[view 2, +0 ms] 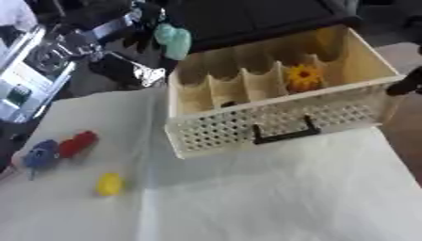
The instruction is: Pick up objects from table and place into drawer.
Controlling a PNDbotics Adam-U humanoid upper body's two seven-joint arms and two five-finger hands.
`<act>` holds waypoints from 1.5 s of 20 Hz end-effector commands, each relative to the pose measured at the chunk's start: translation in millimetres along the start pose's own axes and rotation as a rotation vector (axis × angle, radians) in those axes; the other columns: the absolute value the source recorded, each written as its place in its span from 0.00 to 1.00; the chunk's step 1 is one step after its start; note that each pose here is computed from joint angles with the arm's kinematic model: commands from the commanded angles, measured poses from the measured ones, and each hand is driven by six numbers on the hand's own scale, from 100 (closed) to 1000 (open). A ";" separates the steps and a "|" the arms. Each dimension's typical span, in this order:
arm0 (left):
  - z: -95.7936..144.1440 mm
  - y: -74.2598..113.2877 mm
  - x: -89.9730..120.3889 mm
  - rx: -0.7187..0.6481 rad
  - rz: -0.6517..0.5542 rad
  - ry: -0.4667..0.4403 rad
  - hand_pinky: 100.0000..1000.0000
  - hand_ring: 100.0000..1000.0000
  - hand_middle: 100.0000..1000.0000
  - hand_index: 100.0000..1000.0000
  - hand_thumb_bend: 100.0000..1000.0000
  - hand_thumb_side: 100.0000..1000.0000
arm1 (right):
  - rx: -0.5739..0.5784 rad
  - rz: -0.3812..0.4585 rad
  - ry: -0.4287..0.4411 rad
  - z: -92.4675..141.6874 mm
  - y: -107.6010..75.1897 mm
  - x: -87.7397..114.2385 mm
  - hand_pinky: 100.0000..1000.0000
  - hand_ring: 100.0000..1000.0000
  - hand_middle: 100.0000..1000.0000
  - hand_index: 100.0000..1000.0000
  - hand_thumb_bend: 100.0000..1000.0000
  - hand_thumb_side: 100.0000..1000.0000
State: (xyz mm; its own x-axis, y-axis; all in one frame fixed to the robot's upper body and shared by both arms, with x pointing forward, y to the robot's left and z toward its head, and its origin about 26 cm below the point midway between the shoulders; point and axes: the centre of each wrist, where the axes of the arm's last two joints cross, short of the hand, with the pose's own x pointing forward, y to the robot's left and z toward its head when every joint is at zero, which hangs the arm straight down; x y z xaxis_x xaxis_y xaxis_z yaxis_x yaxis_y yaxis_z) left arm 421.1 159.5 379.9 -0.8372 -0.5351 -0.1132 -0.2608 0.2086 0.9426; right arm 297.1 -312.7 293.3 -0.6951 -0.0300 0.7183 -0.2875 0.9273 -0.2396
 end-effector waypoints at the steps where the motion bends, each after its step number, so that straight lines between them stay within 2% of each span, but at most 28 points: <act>1: -3.7 11.4 -4.3 0.033 -0.024 -0.005 0.07 0.22 0.31 0.51 0.00 0.16 | 0.019 0.013 -0.022 -4.8 -0.8 8.4 0.54 0.45 0.22 0.62 0.22 0.92; 3: -6.8 8.2 -4.9 0.029 -0.027 -0.011 0.07 0.22 0.31 0.52 0.00 0.16 | 0.020 0.011 -0.022 -5.0 -0.6 8.4 0.54 0.45 0.22 0.62 0.22 0.92; 5: -9.1 5.8 -5.0 0.025 -0.035 -0.016 0.09 0.24 0.33 0.58 0.00 0.16 | 0.020 0.008 -0.022 -5.2 -0.5 8.3 0.54 0.45 0.22 0.62 0.21 0.92; 6: -10.0 5.1 -4.9 0.025 -0.043 -0.017 0.11 0.30 0.40 0.67 0.00 0.16 | 0.020 0.007 -0.021 -5.3 -0.4 8.3 0.54 0.45 0.22 0.62 0.21 0.92; 8: -10.6 4.3 -5.2 0.025 -0.060 -0.017 0.17 0.42 0.50 0.80 0.00 0.17 | 0.019 0.006 -0.020 -5.1 -0.4 8.1 0.54 0.45 0.22 0.62 0.21 0.92; 9: -10.6 3.9 -5.5 0.024 -0.070 -0.015 0.17 0.42 0.50 0.80 0.00 0.17 | 0.019 0.006 -0.019 -5.0 -0.6 8.1 0.54 0.45 0.22 0.62 0.21 0.92; 10: -10.1 3.4 -6.2 0.022 -0.080 -0.011 0.31 0.57 0.66 0.93 0.00 0.27 | 0.018 0.006 -0.019 -4.8 -0.8 8.1 0.54 0.45 0.22 0.62 0.21 0.92; 11: -9.6 3.3 -6.7 0.018 -0.092 -0.005 0.43 0.68 0.75 0.99 0.00 0.36 | 0.016 0.006 -0.019 -4.5 -1.0 8.1 0.54 0.45 0.22 0.62 0.21 0.92; 13: -8.4 3.0 -7.2 0.002 -0.120 0.001 0.52 0.75 0.81 1.00 0.00 0.44 | 0.011 0.006 -0.019 -3.8 -1.6 7.9 0.54 0.45 0.22 0.62 0.21 0.92; 14: -7.9 3.1 -7.0 -0.006 -0.135 0.002 0.59 0.82 0.86 1.00 0.00 0.52 | 0.008 0.006 -0.018 -3.4 -1.9 7.7 0.54 0.45 0.22 0.62 0.21 0.92; 16: -7.6 3.8 -6.3 -0.014 -0.159 0.002 0.65 0.87 0.91 1.00 0.00 0.56 | 0.005 0.005 -0.017 -3.1 -1.9 7.5 0.54 0.45 0.22 0.62 0.21 0.92; 21: -7.5 6.1 -5.5 -0.010 -0.170 0.003 0.66 0.88 0.94 1.00 0.00 0.63 | 0.003 0.000 -0.016 -3.0 -1.7 7.2 0.54 0.45 0.22 0.62 0.21 0.92; 25: -7.6 6.5 -4.8 -0.016 -0.164 -0.004 0.66 0.89 0.94 1.00 0.00 0.63 | 0.002 -0.001 -0.014 -3.3 -1.5 7.2 0.54 0.45 0.22 0.62 0.21 0.91; 26: -7.7 6.3 -4.6 -0.019 -0.163 -0.005 0.67 0.89 0.95 1.00 0.02 0.69 | 0.003 -0.002 -0.014 -3.5 -1.3 7.2 0.54 0.45 0.22 0.62 0.21 0.91; 27: -7.8 6.1 -4.6 -0.023 -0.163 -0.007 0.67 0.89 0.96 1.00 0.08 0.78 | 0.004 -0.003 -0.013 -3.6 -1.1 7.1 0.54 0.45 0.22 0.62 0.21 0.91; 28: -7.8 6.0 -4.7 -0.024 -0.163 -0.007 0.67 0.89 0.96 1.00 0.20 0.95 | 0.005 -0.004 -0.012 -3.7 -1.0 7.1 0.54 0.45 0.22 0.62 0.20 0.91; 29: -7.7 5.8 -5.3 -0.022 -0.160 -0.005 0.67 0.89 0.96 1.00 0.21 0.98 | 0.005 -0.005 -0.012 -4.0 -0.8 7.1 0.54 0.45 0.22 0.62 0.20 0.91; 30: -7.6 5.4 -5.8 -0.023 -0.158 -0.004 0.68 0.90 0.97 1.00 0.15 0.81 | 0.005 -0.006 -0.012 -4.1 -0.7 7.2 0.54 0.45 0.22 0.62 0.20 0.91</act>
State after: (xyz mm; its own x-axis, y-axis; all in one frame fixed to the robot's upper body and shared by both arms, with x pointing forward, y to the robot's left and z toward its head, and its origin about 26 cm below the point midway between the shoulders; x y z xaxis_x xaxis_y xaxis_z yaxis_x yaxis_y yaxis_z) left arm 431.5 151.3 376.7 -0.8000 -0.5491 -0.2418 -0.3534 0.1055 0.9295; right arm 297.7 -311.1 293.8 -0.6848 -0.0438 0.7274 -0.3012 0.9259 -0.2278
